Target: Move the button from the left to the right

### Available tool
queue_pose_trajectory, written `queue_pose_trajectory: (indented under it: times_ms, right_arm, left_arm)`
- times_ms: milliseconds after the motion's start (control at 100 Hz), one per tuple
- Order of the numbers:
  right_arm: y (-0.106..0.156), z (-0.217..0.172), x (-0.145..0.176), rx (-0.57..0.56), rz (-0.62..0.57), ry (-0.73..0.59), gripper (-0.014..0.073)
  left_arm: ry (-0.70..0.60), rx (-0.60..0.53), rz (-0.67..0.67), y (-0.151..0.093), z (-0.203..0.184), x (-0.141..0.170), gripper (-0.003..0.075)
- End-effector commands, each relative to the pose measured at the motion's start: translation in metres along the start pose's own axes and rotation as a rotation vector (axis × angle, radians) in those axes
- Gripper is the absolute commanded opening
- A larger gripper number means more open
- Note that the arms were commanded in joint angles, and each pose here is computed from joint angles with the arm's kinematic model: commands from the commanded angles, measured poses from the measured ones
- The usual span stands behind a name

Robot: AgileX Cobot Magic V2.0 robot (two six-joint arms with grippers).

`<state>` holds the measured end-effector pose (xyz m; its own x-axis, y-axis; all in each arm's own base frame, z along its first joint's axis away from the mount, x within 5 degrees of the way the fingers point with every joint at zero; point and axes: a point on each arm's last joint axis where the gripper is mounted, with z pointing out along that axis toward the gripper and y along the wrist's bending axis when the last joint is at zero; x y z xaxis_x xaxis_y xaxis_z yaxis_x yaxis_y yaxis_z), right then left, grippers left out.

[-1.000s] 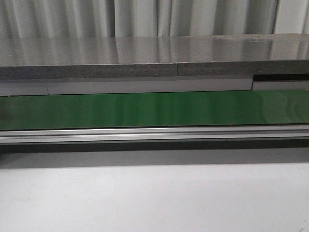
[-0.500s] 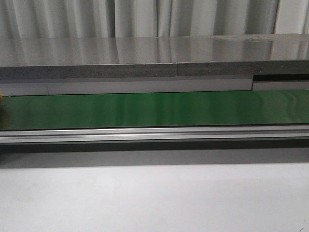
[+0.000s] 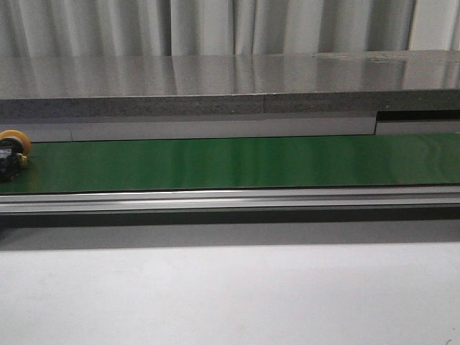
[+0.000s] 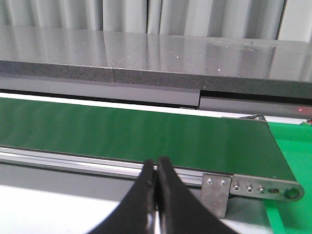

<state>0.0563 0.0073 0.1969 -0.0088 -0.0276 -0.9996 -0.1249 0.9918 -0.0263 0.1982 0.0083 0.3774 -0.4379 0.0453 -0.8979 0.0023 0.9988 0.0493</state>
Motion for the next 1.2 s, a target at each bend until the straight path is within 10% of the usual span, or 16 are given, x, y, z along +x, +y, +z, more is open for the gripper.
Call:
queue_pose_trajectory:
  times_ms: [0,470,960,1190]
  right_arm:
    - [-0.001,-0.003,-0.013,0.008,-0.001,-0.112,-0.0068]
    - [-0.001,-0.003,-0.013,0.008,-0.001,-0.112,-0.0068]
    - [-0.001,-0.003,-0.013,0.008,-0.001,-0.112,-0.0068]
    - [-0.001,-0.003,-0.013,0.008,-0.001,-0.112,-0.0068]
  left_arm:
    - [-0.188,-0.006,-0.016,-0.002,-0.025,0.003,0.0484]
    - [-0.410,-0.019,-0.041,-0.010,-0.079,0.106,0.0484]
    - [-0.453,-0.018,-0.043,-0.012,-0.088,0.133,0.0477]
    - [-0.452,-0.018,-0.043,-0.012,-0.088,0.133,0.0292]
